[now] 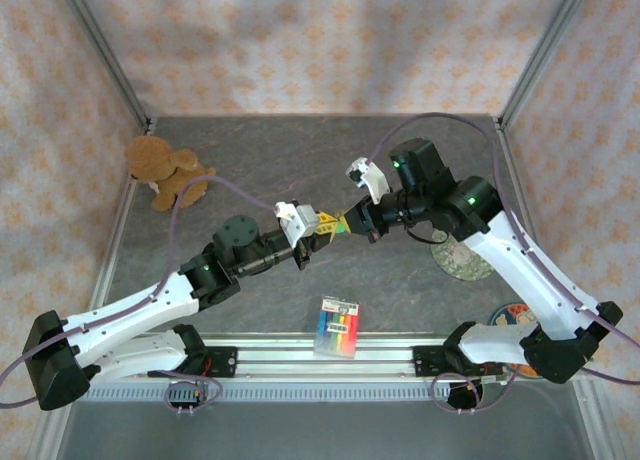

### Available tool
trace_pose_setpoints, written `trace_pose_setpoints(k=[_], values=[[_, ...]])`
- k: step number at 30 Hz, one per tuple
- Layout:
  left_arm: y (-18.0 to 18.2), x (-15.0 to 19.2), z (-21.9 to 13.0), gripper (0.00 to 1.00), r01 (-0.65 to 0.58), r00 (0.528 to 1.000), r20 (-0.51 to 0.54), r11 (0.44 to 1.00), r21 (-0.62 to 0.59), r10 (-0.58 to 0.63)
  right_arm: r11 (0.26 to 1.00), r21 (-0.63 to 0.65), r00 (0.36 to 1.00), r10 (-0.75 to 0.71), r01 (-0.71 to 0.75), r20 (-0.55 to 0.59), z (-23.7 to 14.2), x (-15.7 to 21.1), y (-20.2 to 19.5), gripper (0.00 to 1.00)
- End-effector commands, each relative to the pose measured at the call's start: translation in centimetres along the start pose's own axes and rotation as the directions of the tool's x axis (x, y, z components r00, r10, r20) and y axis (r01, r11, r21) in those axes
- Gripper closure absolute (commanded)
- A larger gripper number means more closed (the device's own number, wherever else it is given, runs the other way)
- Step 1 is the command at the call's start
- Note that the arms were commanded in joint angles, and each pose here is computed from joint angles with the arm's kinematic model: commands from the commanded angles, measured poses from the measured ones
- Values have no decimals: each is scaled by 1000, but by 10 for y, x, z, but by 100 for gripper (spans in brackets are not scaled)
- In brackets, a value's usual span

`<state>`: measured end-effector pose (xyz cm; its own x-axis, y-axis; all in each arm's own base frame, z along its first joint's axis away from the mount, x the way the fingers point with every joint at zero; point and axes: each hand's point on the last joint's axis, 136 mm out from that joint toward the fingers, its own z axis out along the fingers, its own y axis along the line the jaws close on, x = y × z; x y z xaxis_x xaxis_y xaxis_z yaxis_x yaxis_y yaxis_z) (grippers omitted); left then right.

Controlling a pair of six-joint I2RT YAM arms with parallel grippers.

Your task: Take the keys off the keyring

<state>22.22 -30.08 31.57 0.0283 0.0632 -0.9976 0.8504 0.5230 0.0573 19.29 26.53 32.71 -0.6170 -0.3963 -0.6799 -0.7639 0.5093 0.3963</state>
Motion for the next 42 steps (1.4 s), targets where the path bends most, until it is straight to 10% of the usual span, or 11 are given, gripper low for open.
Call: trace_pose_setpoints(k=[1,36,42], values=[[3,-19,1,90,-26,999,43,999,-30,27,1000,-21,999,-17,18,27,-5,-1,7,100],[0,-18,-26,100,-18,993,114,999,-50,23,997,52,995,45,-50,91,-6,-13,-7,100],[-1,-4,-28,72,12,996,90,999,-45,-8,999,45,998,24,-27,54,-5,-11,-4,100]])
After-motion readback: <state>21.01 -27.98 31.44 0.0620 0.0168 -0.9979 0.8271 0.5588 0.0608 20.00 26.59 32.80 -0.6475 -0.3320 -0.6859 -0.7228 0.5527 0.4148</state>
